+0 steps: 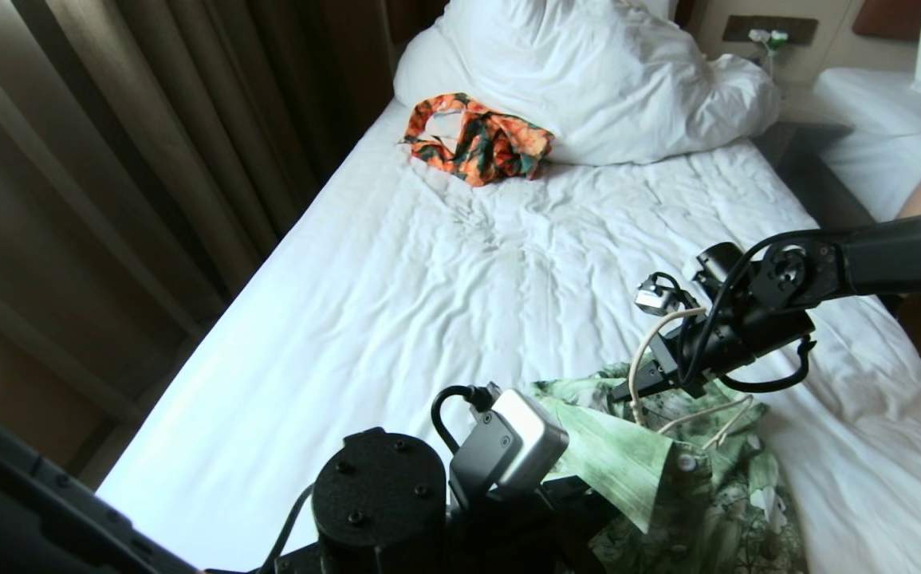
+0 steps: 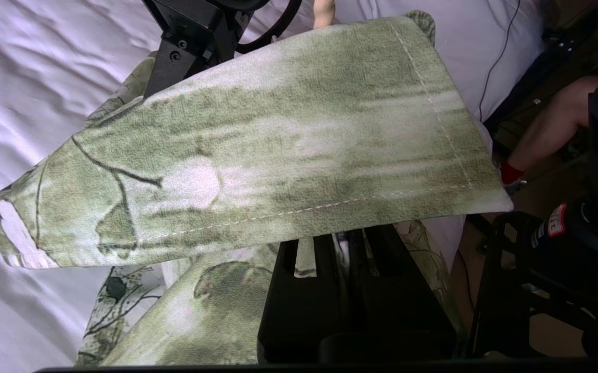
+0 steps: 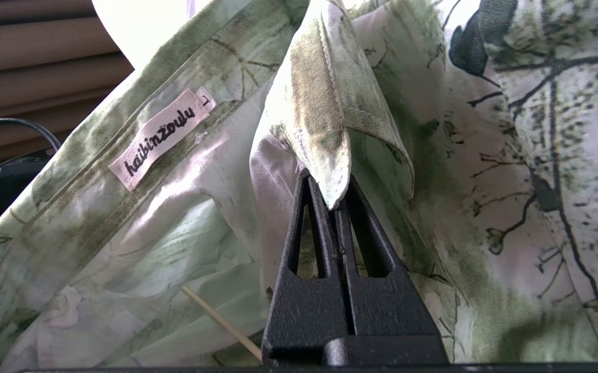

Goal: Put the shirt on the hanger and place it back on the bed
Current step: Hook the other side of the shirt onto the hanger

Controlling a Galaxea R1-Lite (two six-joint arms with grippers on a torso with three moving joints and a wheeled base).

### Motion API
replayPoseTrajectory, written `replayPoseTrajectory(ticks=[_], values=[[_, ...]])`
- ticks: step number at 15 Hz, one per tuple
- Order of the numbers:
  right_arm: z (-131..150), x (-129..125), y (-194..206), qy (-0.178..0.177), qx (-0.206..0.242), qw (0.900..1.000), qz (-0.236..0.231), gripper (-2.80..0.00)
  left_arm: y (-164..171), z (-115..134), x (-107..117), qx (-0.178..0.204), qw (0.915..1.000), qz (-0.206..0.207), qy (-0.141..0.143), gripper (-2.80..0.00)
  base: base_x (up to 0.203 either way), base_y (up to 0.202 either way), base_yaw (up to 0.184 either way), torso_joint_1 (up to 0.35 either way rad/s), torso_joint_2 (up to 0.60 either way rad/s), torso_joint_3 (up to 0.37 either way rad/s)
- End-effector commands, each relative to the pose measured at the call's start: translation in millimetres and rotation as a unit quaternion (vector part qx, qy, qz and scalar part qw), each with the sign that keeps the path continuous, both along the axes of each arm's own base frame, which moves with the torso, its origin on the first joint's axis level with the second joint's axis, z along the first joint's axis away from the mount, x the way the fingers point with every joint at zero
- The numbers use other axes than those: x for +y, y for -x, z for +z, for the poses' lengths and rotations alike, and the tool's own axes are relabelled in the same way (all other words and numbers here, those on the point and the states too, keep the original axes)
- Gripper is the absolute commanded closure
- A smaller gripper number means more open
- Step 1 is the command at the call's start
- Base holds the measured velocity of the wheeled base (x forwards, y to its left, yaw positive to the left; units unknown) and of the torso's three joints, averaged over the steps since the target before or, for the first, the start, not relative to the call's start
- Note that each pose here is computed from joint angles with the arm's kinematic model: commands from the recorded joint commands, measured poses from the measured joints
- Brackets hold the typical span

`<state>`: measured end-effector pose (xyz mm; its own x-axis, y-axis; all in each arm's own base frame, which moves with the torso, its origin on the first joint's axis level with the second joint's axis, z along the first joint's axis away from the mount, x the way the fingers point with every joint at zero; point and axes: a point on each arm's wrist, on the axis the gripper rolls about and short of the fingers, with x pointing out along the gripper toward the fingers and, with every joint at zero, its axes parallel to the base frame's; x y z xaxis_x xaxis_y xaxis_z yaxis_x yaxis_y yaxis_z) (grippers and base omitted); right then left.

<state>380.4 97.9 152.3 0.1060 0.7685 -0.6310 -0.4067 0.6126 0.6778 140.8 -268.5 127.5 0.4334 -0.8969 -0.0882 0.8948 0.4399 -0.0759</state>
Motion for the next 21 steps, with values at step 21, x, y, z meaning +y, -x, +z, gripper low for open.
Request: replayPoseTrajectory(ticks=[21], values=[[32.6, -63.7, 3.7, -0.017, 0.009, 0.993, -0.120, 0.00, 17.7, 23.1, 38.1, -0.027, 0.9982, 0.050, 0.020, 0.00, 0.000, 0.000, 0.000, 0.000, 0.00, 0.000]])
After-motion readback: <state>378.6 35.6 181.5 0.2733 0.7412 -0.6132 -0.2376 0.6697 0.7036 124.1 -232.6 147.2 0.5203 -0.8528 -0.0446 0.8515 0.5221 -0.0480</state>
